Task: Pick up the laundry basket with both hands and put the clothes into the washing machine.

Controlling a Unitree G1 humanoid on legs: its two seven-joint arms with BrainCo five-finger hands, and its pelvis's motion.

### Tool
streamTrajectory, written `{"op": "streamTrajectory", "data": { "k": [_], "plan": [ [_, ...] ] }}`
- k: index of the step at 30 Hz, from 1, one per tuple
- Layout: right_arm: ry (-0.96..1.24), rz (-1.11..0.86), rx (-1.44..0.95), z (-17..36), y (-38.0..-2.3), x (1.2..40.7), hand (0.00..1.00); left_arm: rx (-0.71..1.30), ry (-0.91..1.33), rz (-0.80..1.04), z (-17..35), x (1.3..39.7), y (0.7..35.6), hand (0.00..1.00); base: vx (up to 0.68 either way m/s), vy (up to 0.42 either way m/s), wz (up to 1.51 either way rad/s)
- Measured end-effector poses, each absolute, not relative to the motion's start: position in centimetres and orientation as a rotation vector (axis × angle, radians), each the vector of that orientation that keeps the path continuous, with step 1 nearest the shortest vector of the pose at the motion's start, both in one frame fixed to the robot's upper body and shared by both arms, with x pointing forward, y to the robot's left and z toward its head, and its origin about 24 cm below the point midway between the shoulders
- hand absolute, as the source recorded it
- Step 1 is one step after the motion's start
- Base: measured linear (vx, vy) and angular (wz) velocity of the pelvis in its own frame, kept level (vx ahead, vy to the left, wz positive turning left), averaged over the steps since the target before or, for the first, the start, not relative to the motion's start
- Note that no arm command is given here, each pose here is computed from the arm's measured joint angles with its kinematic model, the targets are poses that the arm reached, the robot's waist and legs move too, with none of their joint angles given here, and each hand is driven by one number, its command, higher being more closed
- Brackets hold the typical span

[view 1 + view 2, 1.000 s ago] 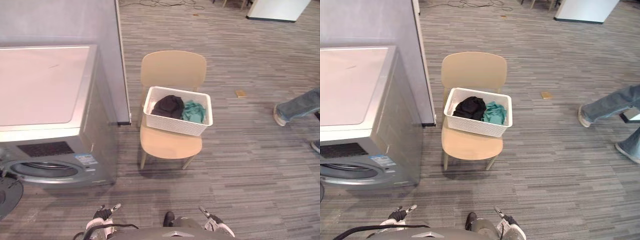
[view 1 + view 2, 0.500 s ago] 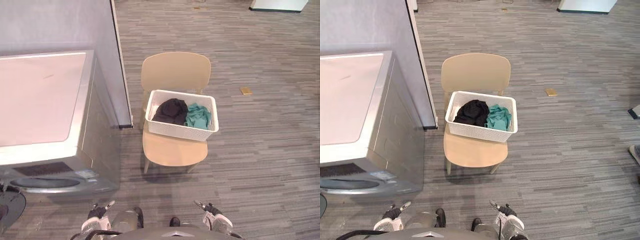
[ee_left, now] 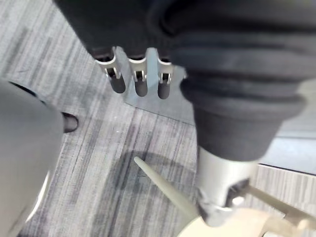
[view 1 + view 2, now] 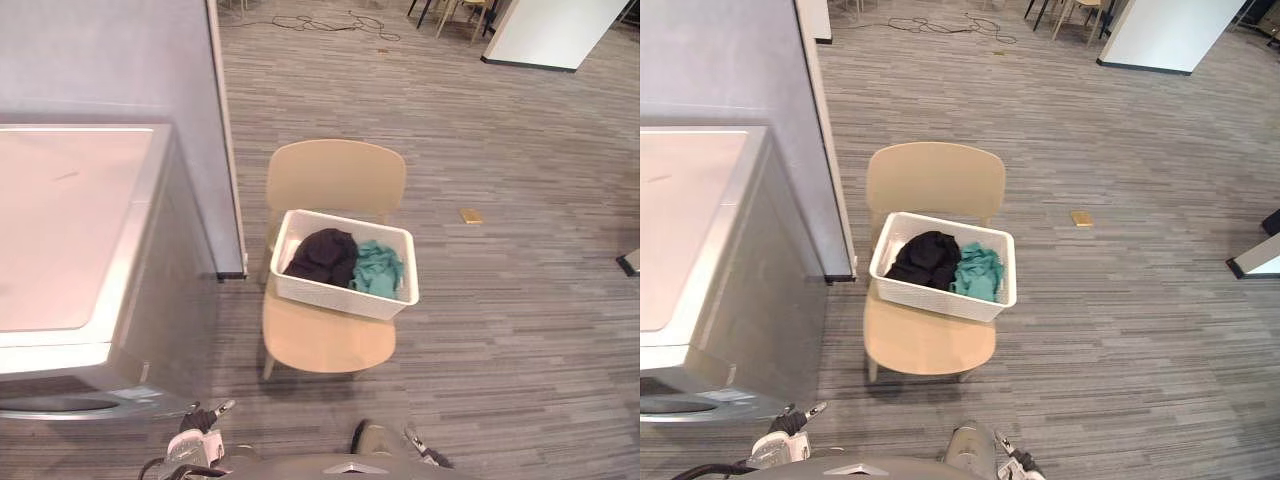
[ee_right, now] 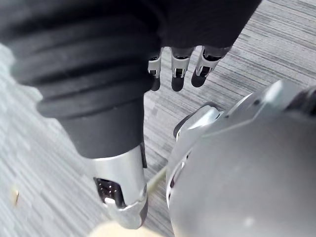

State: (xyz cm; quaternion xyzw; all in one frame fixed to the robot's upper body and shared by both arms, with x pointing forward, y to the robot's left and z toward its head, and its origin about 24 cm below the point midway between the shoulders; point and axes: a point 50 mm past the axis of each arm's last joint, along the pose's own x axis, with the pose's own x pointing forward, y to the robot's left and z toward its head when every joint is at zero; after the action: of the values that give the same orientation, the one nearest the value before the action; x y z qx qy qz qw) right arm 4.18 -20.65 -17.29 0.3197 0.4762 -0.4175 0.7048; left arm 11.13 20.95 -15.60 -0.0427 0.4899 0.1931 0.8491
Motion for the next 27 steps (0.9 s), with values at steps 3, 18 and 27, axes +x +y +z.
{"op": "streamTrajectory", "data": {
  "k": [3,18,27],
  "plan": [
    [0.964,-0.901,0.61,-16.2,-23.2,6.2,0.0,-0.16,1.067,0.4,-16.2,10.2,18.7,0.0,0.14,-0.435,-0.05],
    [-0.476,-0.026,-0.474,14.0,-13.7,31.6,0.0,0.08,0.931,0.394,-14.1,14.0,22.6,0.0,-0.04,-0.052,0.19],
    [-0.58,-0.073,-1.021,22.8,-13.2,38.6,0.0,0.107,0.634,0.317,-10.2,20.5,20.0,0.0,-0.08,-0.01,0.17]
  ]
}}
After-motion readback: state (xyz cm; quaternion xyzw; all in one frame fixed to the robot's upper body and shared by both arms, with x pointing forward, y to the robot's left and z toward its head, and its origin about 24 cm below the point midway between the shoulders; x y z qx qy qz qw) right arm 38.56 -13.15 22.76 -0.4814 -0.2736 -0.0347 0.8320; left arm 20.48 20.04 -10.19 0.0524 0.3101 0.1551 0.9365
